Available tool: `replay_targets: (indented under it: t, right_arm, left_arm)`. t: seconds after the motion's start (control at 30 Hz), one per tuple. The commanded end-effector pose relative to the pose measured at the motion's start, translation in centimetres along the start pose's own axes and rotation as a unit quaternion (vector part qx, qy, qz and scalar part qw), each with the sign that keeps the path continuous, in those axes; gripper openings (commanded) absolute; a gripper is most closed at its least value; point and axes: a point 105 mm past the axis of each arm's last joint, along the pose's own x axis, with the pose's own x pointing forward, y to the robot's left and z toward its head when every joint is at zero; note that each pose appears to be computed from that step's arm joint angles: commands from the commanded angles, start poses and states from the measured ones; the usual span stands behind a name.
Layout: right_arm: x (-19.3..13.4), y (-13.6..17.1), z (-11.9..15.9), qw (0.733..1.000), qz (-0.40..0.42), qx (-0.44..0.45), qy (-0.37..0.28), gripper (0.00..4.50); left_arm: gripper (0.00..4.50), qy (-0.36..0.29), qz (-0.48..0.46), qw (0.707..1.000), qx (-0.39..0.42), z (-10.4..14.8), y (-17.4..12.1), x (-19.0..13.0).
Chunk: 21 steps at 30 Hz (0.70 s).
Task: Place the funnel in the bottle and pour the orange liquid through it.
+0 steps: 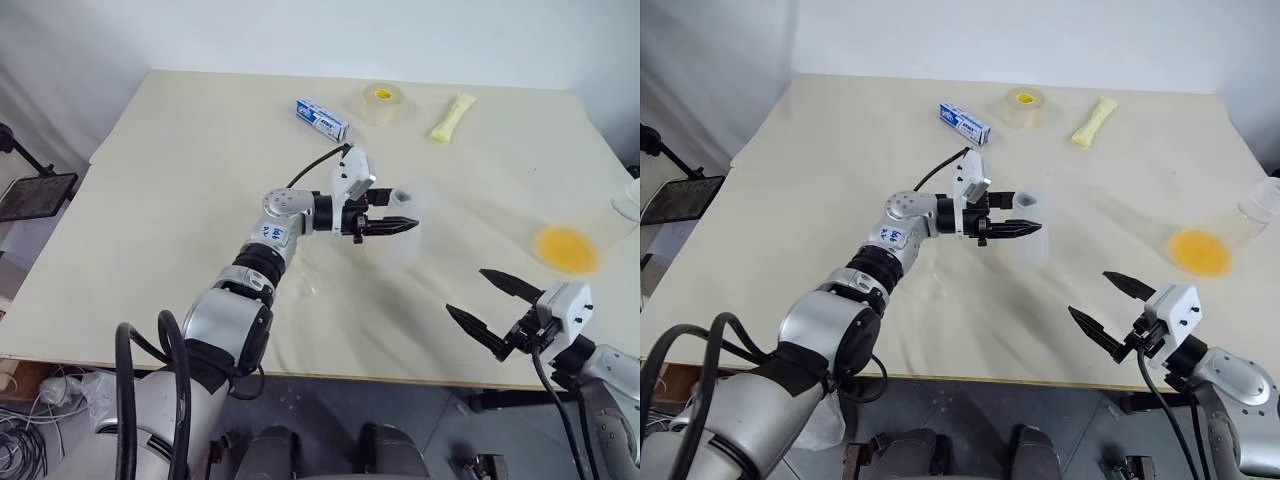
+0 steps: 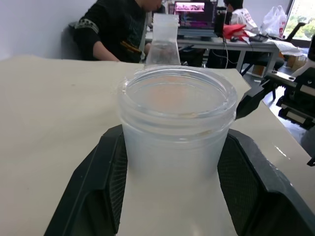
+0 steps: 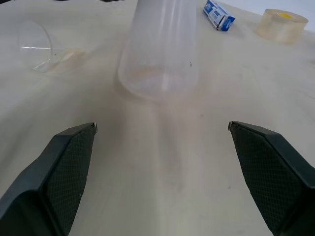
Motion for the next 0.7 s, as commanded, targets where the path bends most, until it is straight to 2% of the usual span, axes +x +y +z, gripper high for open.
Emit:
replay_targets:
  t: [0.03, 0.23, 0.4, 0.7]
  right_arm:
    - [-0.1, -0.2, 1.2, 1.0, -0.009, -0.016, -0.019, 4.5]
    - [0.1, -0.5, 1.2, 1.0, -0.009, -0.017, -0.02, 4.5]
    - [0.5, -0.7, 1.3, 1.0, -0.004, -0.019, -0.021, 4.5]
    - [0.9, -1.1, 1.4, 1.0, 0.004, -0.022, -0.021, 4.5]
  left_arm:
    - [2.62, 0.0, 0.001, 1.0, 0.017, 0.5, 0.0, 0.7]
    - [4.46, 0.011, -0.006, 1.0, 0.01, 0.0, -0.1, 0.2]
    - [4.49, 0.012, -0.013, 1.0, 0.012, 0.2, 0.0, -0.4]
    - [4.49, 0.015, 0.029, 0.999, 0.008, 0.3, 1.2, -1.1]
